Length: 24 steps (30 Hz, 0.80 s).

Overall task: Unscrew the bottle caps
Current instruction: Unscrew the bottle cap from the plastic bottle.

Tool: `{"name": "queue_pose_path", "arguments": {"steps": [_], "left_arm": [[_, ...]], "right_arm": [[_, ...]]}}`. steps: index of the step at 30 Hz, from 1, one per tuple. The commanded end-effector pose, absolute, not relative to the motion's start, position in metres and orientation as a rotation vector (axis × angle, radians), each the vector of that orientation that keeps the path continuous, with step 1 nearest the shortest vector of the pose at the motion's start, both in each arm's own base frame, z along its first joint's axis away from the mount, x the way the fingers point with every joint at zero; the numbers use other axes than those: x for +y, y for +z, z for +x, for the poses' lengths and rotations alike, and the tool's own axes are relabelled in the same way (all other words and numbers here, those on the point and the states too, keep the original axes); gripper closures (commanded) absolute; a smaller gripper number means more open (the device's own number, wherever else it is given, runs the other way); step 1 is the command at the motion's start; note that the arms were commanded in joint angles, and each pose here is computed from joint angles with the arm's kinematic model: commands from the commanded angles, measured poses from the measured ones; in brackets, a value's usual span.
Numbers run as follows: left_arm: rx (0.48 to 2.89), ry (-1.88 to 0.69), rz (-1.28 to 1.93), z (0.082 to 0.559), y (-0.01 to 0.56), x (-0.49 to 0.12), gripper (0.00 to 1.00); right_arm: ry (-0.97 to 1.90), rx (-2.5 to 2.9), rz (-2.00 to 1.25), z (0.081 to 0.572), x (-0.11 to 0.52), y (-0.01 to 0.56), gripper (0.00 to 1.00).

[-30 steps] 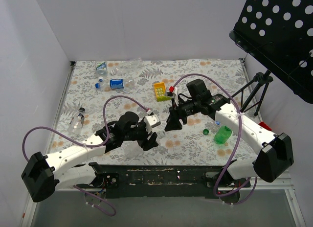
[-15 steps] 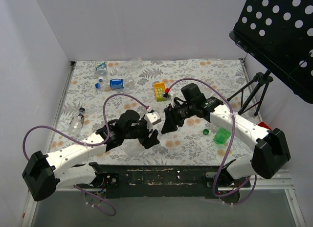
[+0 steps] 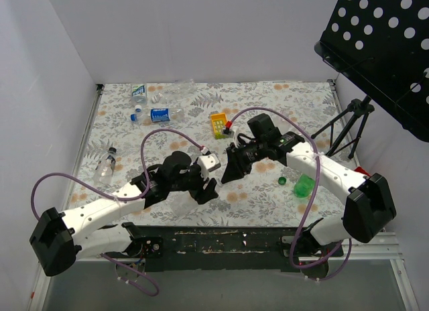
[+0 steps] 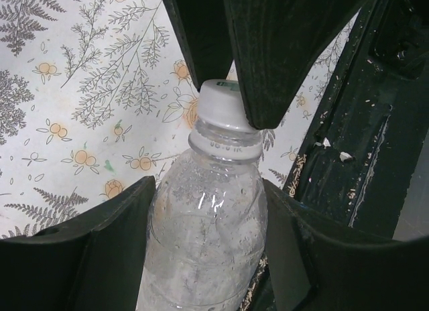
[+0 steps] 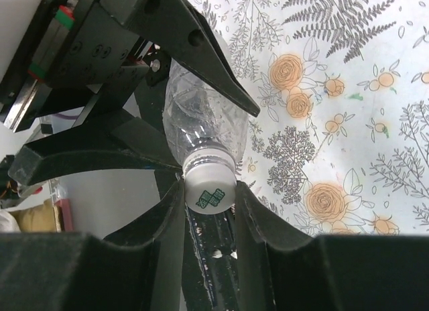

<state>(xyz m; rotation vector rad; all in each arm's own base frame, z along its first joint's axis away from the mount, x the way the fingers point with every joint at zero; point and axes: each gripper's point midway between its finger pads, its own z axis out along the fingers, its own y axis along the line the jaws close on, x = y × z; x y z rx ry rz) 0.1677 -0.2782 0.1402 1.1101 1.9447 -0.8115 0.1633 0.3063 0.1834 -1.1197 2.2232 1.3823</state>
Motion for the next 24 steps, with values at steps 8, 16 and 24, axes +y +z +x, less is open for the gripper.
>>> {"name": "queue_pose_path", "arguments": {"steps": [8, 16, 24], "left_arm": [[1.720, -0.912, 1.212, 0.149, 0.171, -0.283, 1.00], [1.681, -0.998, 1.281, 0.132, 0.171, -0.286, 1.00], [1.708, -0.982, 1.227, 0.137, 0.173, -0.285, 1.00]], "right_arm": [[1.139, 1.130, -2.080, 0.126, 0.302, 0.229, 0.99], [0.788, 0.859, -2.183, 0.141, 0.306, 0.235, 0.99], [0.884, 0.885, -2.158, 0.128, 0.303, 0.235, 0.99]]}}
